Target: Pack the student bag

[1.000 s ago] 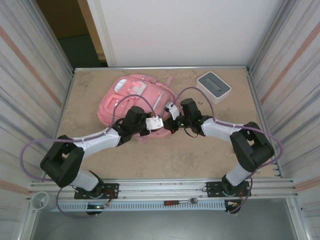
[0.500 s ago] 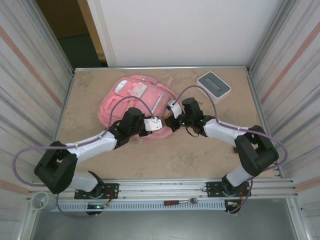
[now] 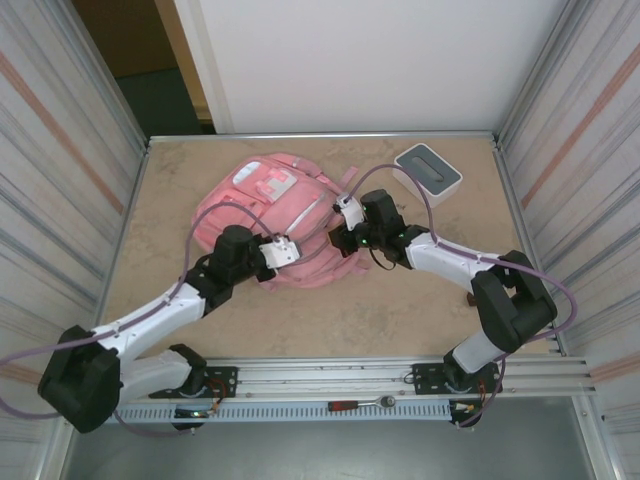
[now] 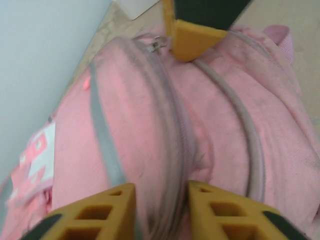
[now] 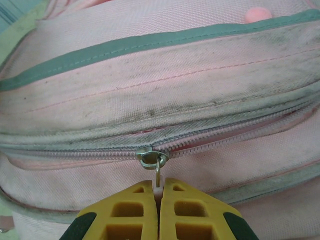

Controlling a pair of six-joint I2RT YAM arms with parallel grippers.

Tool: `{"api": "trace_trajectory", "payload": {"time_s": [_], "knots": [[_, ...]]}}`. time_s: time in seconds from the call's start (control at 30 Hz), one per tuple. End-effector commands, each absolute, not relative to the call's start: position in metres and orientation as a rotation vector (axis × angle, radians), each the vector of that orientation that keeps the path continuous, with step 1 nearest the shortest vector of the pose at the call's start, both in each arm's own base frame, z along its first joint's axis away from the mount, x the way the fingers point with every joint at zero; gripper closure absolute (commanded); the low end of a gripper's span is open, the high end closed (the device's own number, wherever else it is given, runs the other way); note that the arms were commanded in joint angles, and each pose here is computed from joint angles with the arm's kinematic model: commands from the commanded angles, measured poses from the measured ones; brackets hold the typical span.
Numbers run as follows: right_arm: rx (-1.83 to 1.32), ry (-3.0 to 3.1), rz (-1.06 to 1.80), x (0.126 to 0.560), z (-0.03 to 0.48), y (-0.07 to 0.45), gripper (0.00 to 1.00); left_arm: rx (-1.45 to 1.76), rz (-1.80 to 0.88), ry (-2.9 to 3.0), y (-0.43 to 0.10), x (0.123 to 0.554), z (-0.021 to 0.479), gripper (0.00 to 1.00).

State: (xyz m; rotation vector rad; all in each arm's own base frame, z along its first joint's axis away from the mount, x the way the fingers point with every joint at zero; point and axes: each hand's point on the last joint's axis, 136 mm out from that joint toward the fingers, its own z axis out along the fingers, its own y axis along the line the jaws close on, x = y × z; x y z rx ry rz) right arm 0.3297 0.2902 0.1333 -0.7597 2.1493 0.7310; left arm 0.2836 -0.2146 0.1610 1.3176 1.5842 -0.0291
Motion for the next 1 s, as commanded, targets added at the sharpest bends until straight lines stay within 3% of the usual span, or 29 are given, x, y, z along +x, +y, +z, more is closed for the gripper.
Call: {"api": "trace_trajectory", "payload": {"time_s": [0.0,0.13,0.37,0.53,0.7,0.97], "knots": [[-0.695,2.151,0.735,0.33,0.143,0.291,1.0,1.231,-0.129,1.591,-0.222,0.276,0.182,0.53],[-0.699,2.103,0.786,0.319,0.159,0.299,1.0,1.273,-0.151,1.548,-0.249,0.269,0.187,0.45],[-0.724,2.027,0.837,0.299,0.186,0.307,1.0,1.313,-0.043,1.6,-0.268,0.298,0.171,0.47],[-0.724,2.049,0.795,0.298,0.177,0.302,1.0,1.308,0.012,1.611,-0.268,0.308,0.167,0.71],[-0.658,2.147,0.661,0.316,0.151,0.274,1.0,1.334,-0.078,1.541,-0.266,0.288,0.171,0.91],[-0.575,2.234,0.462,0.342,0.144,0.241,1.0,1.233,-0.18,1.537,-0.231,0.28,0.184,0.97]]}}
